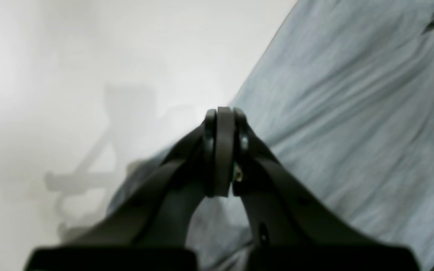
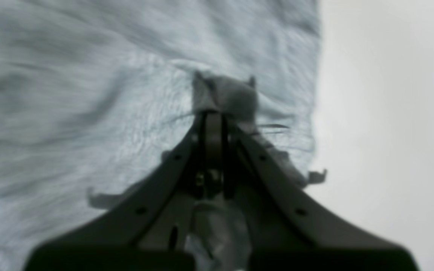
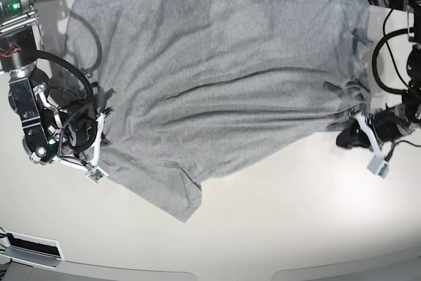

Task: Layout the t-shirt on the table in an organized manner, then fold the t-shirt properly
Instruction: 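Drag the grasped shirt sides outward with both grippers to spread it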

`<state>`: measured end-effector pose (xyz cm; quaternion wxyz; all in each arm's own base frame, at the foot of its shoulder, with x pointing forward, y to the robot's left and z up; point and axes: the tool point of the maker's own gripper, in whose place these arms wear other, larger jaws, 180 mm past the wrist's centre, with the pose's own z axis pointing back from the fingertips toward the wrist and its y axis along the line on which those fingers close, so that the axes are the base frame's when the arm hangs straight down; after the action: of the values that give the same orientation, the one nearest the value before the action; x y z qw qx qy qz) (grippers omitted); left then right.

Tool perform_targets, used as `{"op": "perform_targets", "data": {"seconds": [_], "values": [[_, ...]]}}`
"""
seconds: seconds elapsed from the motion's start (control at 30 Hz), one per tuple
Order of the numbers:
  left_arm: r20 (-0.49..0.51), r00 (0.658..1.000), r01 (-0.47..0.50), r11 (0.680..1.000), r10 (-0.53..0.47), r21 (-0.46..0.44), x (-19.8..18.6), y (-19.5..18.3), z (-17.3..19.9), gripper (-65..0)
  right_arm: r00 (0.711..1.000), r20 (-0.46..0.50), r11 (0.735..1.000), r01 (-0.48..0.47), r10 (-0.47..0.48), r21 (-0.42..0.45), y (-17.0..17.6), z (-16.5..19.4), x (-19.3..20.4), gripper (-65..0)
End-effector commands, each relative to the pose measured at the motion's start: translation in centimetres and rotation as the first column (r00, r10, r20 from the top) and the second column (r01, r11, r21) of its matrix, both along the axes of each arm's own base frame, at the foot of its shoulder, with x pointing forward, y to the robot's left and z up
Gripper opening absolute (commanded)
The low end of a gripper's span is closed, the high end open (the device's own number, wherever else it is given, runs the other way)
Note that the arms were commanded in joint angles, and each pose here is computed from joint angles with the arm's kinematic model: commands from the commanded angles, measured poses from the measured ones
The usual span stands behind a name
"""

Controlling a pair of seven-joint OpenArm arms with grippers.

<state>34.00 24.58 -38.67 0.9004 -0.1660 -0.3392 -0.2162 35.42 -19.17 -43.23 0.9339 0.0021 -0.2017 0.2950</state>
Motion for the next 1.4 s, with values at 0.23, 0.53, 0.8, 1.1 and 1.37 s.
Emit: {"op": "perform_targets", "data": {"seconds": [0.23,0.53,0.8,1.1,1.37], "values": [[0.011,0.997,-0.08,0.988,0.079,0.134,0.9,1.0,-3.1,-65.0,0.991,0.021,0.959,-0.132,0.131,0.25,5.0,2.2,0.1,-65.0],[-0.049,0.986,-0.156,0.983,0.161,0.093,-1.2,1.9,-7.7,-65.0,0.988,0.026,0.956,-0.152,0.15,0.252,5.4,1.2,-0.9,-65.0],[-0.039,0.985,-0.162,0.982,0.167,0.094,-0.5,2.3,-7.3,-65.0,0.998,0.058,1.0,0.006,-0.005,-0.016,-0.1,-1.5,-1.0,-65.0],[0.065,0.965,-0.26,0.95,0.252,0.174,3.6,4.9,-4.5,-65.0,0.945,0.249,0.927,0.276,-0.212,-0.256,-6.5,0.9,1.8,-65.0],[0.202,0.939,-0.313,0.937,0.28,0.157,8.9,6.2,1.1,-65.0,0.902,0.34,0.899,0.359,-0.266,-0.25,-7.5,4.3,4.8,-61.2]]}}
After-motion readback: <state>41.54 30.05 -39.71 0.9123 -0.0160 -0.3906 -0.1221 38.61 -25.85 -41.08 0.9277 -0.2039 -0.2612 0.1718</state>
